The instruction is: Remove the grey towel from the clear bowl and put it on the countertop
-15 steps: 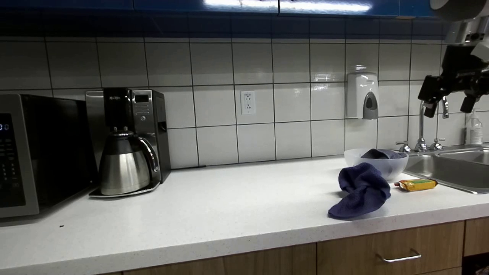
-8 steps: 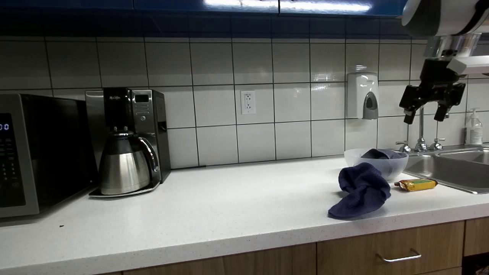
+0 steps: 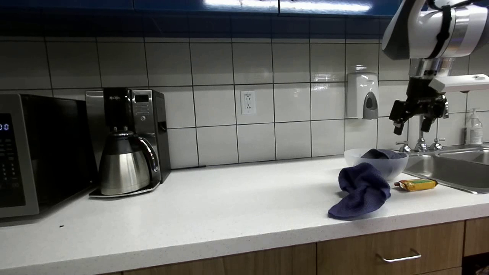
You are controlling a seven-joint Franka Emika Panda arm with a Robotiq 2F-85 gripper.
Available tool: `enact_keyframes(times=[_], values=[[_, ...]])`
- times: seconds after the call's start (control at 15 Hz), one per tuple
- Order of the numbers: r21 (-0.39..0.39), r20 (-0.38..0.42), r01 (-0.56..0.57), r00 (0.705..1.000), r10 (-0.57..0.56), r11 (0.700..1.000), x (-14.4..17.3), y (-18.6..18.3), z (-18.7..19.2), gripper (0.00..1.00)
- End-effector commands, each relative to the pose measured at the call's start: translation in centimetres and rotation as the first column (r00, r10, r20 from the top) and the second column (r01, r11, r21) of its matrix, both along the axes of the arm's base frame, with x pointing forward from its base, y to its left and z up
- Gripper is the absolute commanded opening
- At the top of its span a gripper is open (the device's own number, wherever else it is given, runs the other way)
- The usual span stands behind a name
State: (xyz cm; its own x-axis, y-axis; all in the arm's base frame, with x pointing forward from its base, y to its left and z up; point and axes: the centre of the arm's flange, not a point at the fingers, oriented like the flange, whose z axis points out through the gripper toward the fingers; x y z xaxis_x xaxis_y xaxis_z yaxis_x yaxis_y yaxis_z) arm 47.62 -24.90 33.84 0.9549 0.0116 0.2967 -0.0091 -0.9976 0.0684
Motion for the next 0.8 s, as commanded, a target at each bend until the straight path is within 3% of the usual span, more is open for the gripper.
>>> enact_keyframes(times=[0.0, 0.73], values=[[0.004, -0.008, -0.02, 1.0, 0.02, 1.0, 3.7, -1.7, -1.7, 1.0], [0.044, -0.033, -0.078, 0.996, 0.08, 0.996, 9.8, 0.4, -6.2, 1.0]])
